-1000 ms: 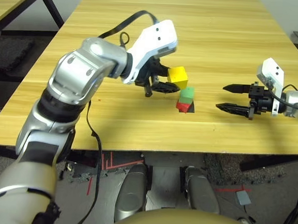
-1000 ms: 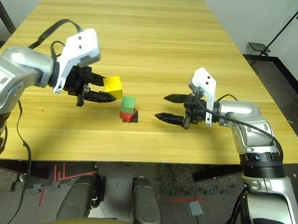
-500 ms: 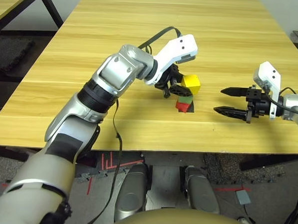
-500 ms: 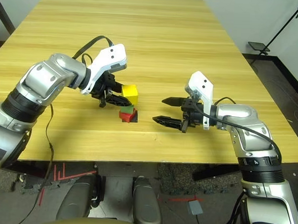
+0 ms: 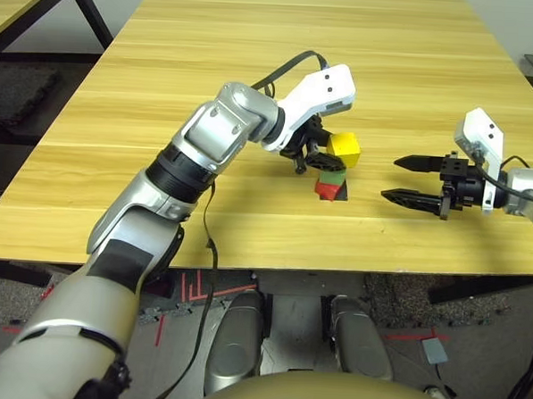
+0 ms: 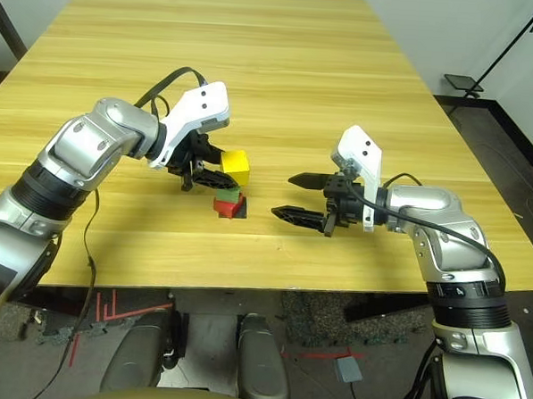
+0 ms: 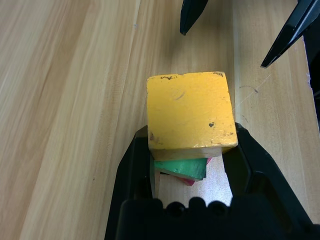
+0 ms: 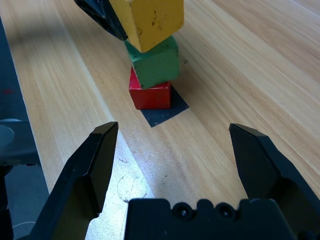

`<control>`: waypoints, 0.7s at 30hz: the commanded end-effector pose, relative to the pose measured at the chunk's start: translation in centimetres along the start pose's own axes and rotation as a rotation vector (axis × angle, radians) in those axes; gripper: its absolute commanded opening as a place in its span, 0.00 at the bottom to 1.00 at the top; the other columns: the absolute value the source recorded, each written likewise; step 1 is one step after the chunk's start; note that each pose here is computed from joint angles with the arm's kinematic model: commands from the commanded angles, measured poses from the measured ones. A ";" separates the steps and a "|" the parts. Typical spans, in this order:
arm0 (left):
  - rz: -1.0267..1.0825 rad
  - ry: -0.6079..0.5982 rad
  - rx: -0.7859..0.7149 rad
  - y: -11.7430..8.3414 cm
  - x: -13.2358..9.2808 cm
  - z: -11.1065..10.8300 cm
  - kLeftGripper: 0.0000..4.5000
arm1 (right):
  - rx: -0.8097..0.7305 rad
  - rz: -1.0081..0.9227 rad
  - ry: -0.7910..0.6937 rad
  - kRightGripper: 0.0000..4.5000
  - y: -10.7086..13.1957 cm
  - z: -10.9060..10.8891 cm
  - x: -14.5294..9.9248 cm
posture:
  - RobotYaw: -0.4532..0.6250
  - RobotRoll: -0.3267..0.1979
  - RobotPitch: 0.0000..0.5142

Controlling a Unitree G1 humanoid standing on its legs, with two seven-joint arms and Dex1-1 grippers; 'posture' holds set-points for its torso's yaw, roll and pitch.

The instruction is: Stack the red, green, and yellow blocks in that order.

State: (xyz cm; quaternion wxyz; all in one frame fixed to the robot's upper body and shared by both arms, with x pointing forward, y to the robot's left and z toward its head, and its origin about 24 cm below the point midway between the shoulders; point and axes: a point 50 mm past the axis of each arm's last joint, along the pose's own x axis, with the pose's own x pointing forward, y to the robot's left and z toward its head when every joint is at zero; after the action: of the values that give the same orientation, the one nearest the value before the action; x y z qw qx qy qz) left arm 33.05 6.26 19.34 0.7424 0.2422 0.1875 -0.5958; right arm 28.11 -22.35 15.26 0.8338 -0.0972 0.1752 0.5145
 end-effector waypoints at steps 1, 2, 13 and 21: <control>-0.002 0.008 -0.015 0.1 0.3 -0.7 0.46 | -0.006 -0.010 -0.006 1.00 0.1 0.2 -0.4 | 0.59 0.57 0.25; -0.002 0.012 -0.018 0.1 0.3 -0.8 0.46 | -0.004 -0.011 -0.006 1.00 0.1 0.2 -0.4 | 0.59 0.57 0.25; -0.030 -0.016 -0.005 -1.3 -0.4 0.0 0.99 | -0.009 -0.014 -0.002 1.00 -0.1 0.1 -0.7 | 0.61 0.55 0.18; 0.230 -0.262 -0.146 -2.6 -5.5 0.4 0.99 | 0.163 -0.320 0.009 1.00 -2.7 -1.4 -5.0 | 0.61 0.49 0.15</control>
State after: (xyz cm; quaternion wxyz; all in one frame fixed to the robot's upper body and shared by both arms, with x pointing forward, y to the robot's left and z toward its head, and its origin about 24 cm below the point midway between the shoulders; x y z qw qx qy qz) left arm 29.60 8.74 22.59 0.8165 0.1468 0.1006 -0.5492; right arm 28.32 -26.61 16.42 0.8904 -0.0766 0.1896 0.4067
